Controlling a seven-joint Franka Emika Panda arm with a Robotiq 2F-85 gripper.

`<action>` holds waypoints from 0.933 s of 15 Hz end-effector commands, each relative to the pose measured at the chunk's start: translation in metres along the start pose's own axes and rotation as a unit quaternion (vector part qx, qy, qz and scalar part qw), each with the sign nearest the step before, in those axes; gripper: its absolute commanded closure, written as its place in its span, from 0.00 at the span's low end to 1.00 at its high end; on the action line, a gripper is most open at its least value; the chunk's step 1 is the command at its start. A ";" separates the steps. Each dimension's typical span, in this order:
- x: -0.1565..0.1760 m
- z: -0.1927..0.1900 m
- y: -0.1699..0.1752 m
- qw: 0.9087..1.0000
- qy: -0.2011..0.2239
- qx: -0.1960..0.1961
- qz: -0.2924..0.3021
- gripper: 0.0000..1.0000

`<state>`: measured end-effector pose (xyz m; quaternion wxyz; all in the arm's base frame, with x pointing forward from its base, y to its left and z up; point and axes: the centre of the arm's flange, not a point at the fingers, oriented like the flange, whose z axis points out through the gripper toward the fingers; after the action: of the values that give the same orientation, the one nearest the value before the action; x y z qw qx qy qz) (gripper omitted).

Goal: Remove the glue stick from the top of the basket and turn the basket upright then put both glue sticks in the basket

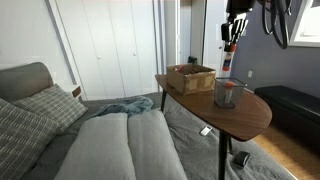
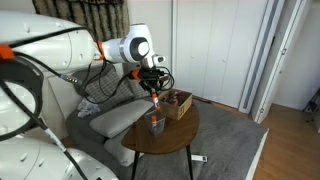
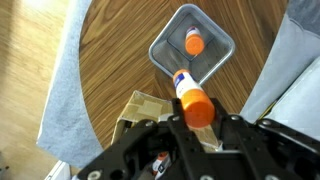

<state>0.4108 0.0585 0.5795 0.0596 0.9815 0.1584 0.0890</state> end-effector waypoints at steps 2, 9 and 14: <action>-0.011 0.019 0.005 1.000 -0.017 0.011 0.022 0.92; -0.014 0.042 0.007 0.999 -0.035 0.016 0.021 0.92; -0.013 0.048 0.009 0.999 -0.038 0.017 0.024 0.92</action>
<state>0.4092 0.0438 0.5380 0.0512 0.9872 0.1435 0.0474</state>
